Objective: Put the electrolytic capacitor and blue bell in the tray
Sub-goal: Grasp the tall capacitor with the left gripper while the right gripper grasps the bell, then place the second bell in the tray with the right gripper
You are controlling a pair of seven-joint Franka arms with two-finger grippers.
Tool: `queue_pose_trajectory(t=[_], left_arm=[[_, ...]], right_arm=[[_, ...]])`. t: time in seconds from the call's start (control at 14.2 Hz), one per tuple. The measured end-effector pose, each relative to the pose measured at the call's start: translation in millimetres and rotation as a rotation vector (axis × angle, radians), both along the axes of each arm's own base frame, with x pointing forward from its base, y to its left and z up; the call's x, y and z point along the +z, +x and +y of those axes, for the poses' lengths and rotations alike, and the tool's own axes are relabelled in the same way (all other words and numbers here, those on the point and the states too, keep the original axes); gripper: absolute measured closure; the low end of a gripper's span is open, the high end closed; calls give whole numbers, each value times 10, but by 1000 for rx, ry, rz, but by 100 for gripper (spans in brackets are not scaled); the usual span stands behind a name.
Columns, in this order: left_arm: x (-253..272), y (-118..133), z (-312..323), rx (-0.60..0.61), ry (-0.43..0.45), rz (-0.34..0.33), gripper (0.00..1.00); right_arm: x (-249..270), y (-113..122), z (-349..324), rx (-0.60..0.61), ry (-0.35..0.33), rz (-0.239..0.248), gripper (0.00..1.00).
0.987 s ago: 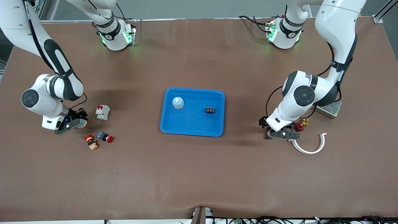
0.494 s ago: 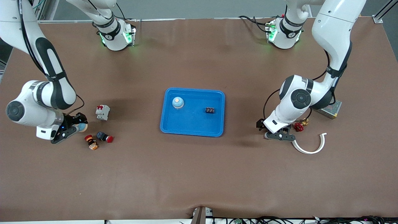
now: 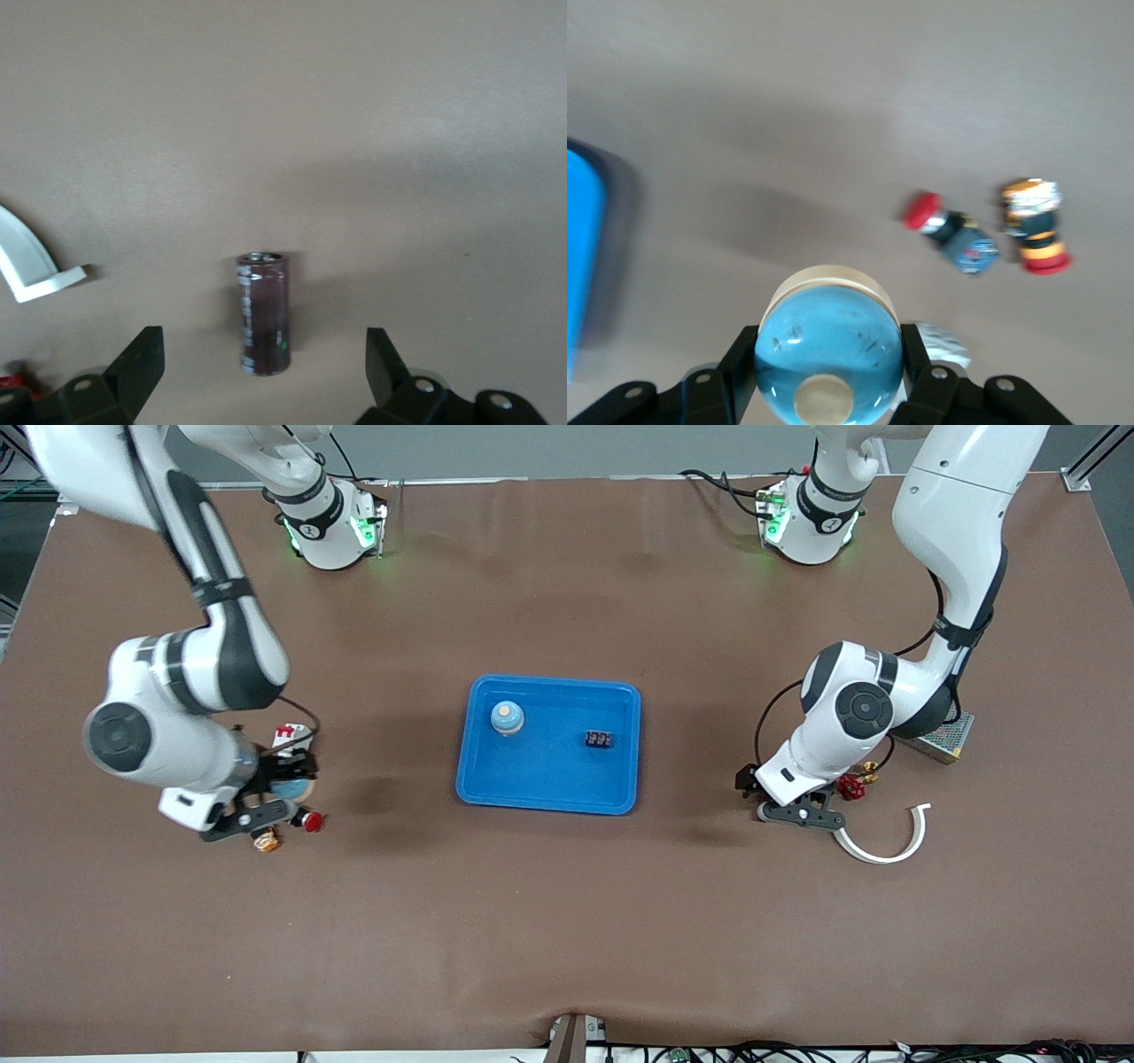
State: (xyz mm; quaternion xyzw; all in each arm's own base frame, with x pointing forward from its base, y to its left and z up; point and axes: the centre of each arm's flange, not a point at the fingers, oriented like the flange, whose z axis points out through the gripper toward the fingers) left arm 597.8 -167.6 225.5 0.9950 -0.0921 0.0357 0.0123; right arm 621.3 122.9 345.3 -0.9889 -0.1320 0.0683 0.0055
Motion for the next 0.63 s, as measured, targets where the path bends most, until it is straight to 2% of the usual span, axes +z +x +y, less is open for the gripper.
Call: queue_pose_trajectory(t=[0.42, 0.63], left_arm=[[-110, -3, 43, -3, -4, 6, 0], [-237, -15, 36, -4, -10, 11, 0]], right_arm=[[109, -327, 1323, -183, -26, -57, 33], [76, -415, 1616, -218, -19, -80, 33]])
